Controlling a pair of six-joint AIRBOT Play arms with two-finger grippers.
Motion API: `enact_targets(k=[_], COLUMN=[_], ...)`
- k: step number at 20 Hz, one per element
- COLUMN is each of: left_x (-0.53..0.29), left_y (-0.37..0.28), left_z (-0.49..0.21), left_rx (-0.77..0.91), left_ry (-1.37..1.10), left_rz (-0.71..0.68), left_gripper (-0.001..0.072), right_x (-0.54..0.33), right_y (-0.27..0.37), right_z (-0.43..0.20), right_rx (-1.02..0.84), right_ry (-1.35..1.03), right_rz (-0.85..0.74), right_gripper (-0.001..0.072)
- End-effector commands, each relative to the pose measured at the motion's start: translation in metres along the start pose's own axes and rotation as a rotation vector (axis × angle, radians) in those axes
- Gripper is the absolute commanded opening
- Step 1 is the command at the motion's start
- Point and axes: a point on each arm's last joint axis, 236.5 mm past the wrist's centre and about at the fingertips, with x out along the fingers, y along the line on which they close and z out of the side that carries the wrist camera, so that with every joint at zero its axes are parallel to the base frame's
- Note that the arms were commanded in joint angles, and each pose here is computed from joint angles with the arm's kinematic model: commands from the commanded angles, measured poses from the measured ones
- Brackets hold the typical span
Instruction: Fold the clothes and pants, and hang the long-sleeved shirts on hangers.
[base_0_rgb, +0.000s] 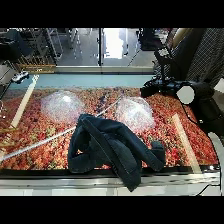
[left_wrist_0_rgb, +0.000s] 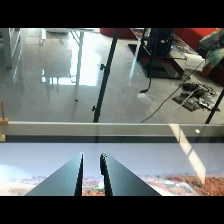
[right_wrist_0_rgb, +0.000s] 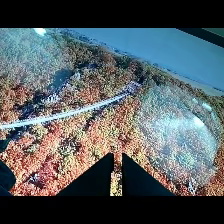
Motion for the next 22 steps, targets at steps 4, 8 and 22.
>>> enact_targets(k=[4,8,22], left_x=[0.0,0.0,-0.001], left_y=[0.001,0.0,-0.006], left_z=[0.0,0.001,0.002], left_rx=[0.0,0.0,-0.032], left_ry=[-0.001,-0.002,-0.006], left_rz=[0.001,0.001,-0.023], left_gripper=[0.0133,0.0132,0.0133], right_x=[0.0,0.0,-0.001], right_y=[0.0,0.0,0.013], right_z=[0.0,0.0,0.016], right_rx=[0.0,0.0,0.063], right_ry=[0.001,0.001,-0.066], right_rz=[0.001,0.001,0.056], right_gripper=[0.0124,0.0124,0.0124])
